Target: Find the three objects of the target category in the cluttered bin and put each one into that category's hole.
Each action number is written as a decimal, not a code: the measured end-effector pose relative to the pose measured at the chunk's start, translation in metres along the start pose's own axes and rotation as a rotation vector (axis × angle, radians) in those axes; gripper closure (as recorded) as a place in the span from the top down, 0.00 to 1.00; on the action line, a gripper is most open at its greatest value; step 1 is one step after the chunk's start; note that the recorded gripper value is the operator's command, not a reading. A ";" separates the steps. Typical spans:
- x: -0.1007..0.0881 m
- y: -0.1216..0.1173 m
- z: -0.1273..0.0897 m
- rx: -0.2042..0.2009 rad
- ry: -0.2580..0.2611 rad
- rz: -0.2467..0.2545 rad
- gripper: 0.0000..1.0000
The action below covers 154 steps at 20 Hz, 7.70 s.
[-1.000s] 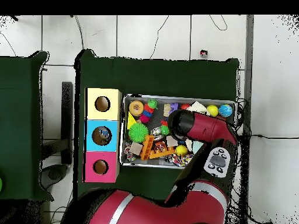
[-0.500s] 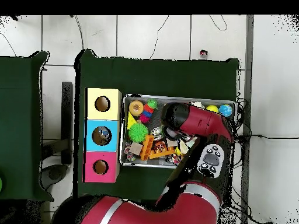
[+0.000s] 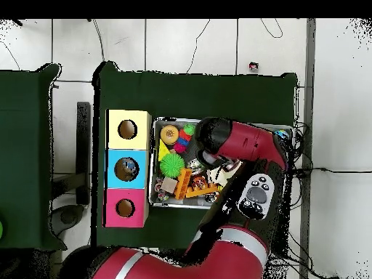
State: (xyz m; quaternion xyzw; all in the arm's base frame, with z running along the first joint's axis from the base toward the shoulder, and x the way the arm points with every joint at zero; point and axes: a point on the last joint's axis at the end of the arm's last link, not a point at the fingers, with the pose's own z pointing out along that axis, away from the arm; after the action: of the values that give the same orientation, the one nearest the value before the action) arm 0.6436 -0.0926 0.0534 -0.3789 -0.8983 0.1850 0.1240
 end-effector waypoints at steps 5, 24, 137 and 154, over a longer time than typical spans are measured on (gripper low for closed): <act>-0.004 0.000 -0.014 0.015 -0.006 0.000 0.00; 0.003 -0.051 -0.095 0.095 0.116 0.073 0.00; -0.045 -0.042 -0.014 -0.218 -0.310 0.165 1.00; -0.017 0.053 0.000 -0.309 -0.403 0.226 1.00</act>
State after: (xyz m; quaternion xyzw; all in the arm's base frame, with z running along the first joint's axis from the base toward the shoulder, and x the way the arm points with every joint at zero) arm 0.6887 -0.0708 0.0291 -0.4468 -0.8744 0.1298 -0.1378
